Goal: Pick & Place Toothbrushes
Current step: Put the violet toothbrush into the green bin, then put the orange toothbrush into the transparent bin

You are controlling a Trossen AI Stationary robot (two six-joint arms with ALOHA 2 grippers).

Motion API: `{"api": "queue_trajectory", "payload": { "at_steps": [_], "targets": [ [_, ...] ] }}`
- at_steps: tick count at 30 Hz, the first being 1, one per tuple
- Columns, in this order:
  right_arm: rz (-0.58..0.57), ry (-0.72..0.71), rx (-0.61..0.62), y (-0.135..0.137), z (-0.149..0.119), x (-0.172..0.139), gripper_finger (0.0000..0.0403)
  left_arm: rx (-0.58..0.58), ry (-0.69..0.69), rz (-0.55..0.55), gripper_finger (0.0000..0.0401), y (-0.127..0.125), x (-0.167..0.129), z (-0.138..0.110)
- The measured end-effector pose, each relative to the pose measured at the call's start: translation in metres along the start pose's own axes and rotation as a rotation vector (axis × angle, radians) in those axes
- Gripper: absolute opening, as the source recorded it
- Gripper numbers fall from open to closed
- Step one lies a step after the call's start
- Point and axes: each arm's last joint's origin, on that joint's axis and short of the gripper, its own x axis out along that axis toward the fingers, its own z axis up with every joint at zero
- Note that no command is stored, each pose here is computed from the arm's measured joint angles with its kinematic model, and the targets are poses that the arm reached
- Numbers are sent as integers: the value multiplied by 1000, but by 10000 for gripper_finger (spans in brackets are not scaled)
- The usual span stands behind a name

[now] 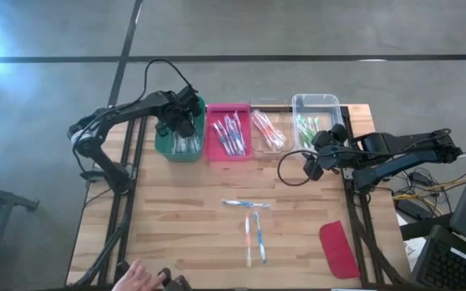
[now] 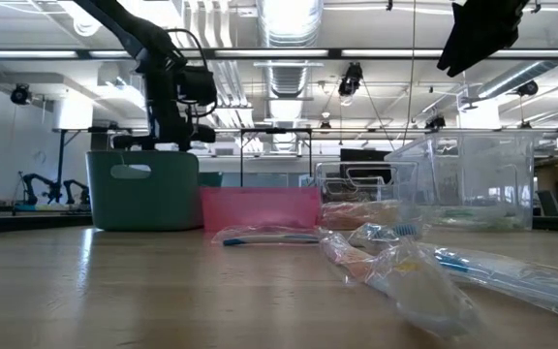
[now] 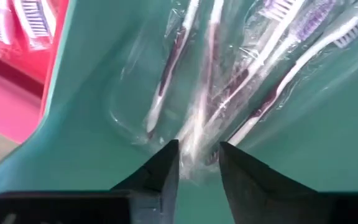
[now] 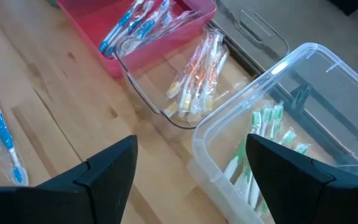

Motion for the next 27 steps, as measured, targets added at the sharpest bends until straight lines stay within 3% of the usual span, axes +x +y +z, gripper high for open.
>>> {"api": "queue_trajectory", "payload": {
  "at_steps": [7, 14, 20, 27],
  "targets": [
    [-2, 3, 0, 0, -1, 1, 309, -51, 2, 22, 144, 0, -8, 4],
    [20, -14, 35, 0, 4, -4, 317, -172, 13, 171, 144, -2, -52, 17],
    [66, -27, 2, 3, 7, -4, 308, -273, -70, 305, 142, -13, -92, 42],
    [140, -41, -10, 7, 11, -5, 277, -382, -223, 387, 141, -26, -123, 79]
  ]
}}
